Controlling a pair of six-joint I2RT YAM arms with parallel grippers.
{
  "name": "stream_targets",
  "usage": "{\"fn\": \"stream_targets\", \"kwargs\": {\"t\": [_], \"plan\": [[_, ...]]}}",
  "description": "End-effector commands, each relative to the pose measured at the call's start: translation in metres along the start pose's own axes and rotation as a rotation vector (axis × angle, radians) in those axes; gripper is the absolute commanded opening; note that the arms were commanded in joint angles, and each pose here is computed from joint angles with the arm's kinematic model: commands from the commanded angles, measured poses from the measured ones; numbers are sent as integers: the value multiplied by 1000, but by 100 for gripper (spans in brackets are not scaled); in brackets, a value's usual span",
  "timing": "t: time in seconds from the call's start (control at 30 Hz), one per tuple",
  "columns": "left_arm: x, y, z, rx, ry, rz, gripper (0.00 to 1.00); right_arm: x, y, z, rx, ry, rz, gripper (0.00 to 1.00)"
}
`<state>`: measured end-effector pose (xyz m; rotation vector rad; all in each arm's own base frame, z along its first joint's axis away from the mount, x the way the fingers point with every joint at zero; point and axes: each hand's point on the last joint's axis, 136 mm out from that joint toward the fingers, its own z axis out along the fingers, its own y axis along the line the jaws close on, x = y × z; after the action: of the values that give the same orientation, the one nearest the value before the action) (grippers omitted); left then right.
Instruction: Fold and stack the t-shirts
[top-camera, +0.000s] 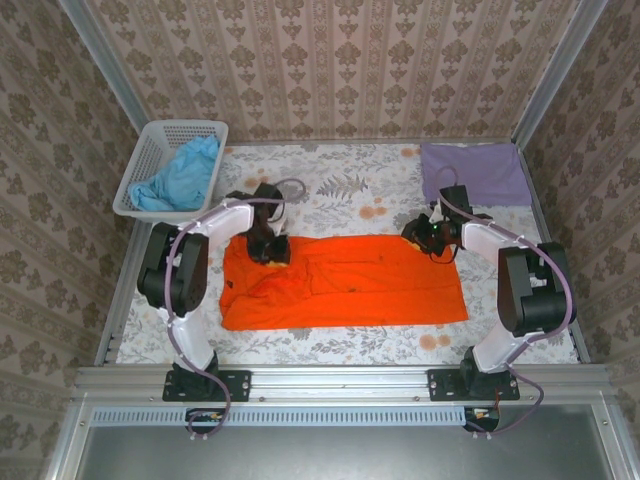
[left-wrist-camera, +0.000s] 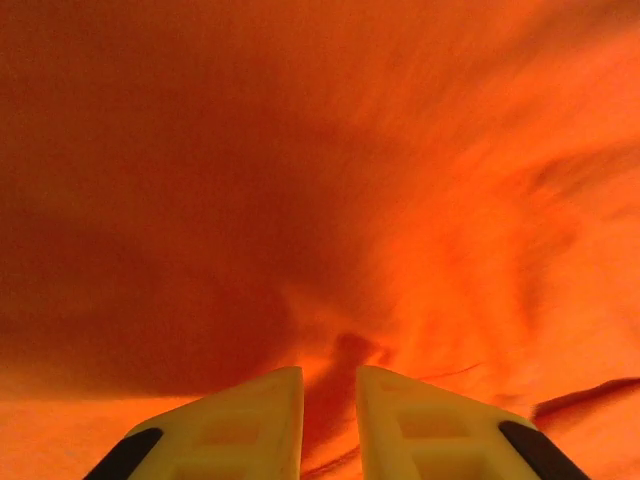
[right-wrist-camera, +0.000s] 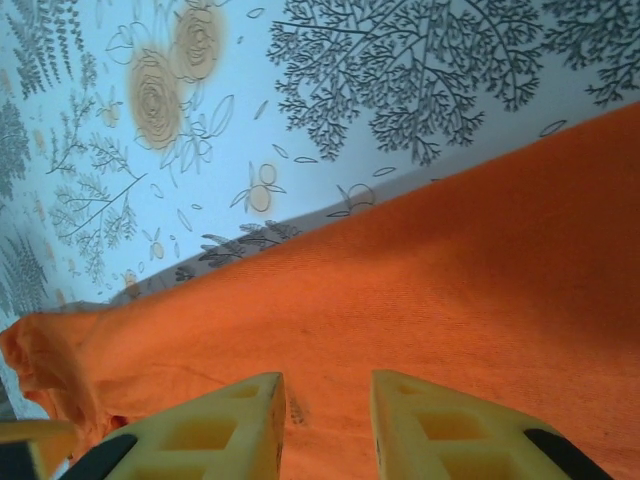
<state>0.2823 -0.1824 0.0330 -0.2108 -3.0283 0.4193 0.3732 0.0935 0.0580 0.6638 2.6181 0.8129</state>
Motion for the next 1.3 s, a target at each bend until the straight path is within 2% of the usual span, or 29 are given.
{"fn": "stream_targets", "kwargs": {"t": [0.0, 0.2, 0.3, 0.43, 0.57, 0.67, 0.77, 0.9, 1.07, 1.27], "plan": [[12, -10, -7, 77, -11, 0, 21, 5, -11, 3, 36, 14, 21, 30], [46, -11, -10, 119, 32, 30, 20, 2, -18, 0, 51, 5, 37, 30], [48, -6, -18, 95, 8, 47, 20, -2, -19, -4, 48, -7, 53, 30], [18, 5, -45, 47, -90, 0, 20, -9, -14, -10, 38, -32, 55, 30], [-28, 28, -68, 14, -204, -148, 23, -14, -14, -10, 50, -37, 54, 30], [-60, 40, -66, -6, -234, -197, 22, -16, -21, -5, 85, -25, 75, 30], [-82, 52, -50, -56, -209, -211, 21, -19, -31, -2, 137, -32, 80, 28], [-89, 82, -25, -209, -143, -218, 19, -22, -65, -6, 246, -52, 178, 27], [-84, 110, -7, -330, -104, -240, 20, -22, -93, -4, 256, -43, 294, 27], [-102, 115, -5, -364, -131, -250, 20, -24, -109, -9, 284, -34, 356, 26]]}}
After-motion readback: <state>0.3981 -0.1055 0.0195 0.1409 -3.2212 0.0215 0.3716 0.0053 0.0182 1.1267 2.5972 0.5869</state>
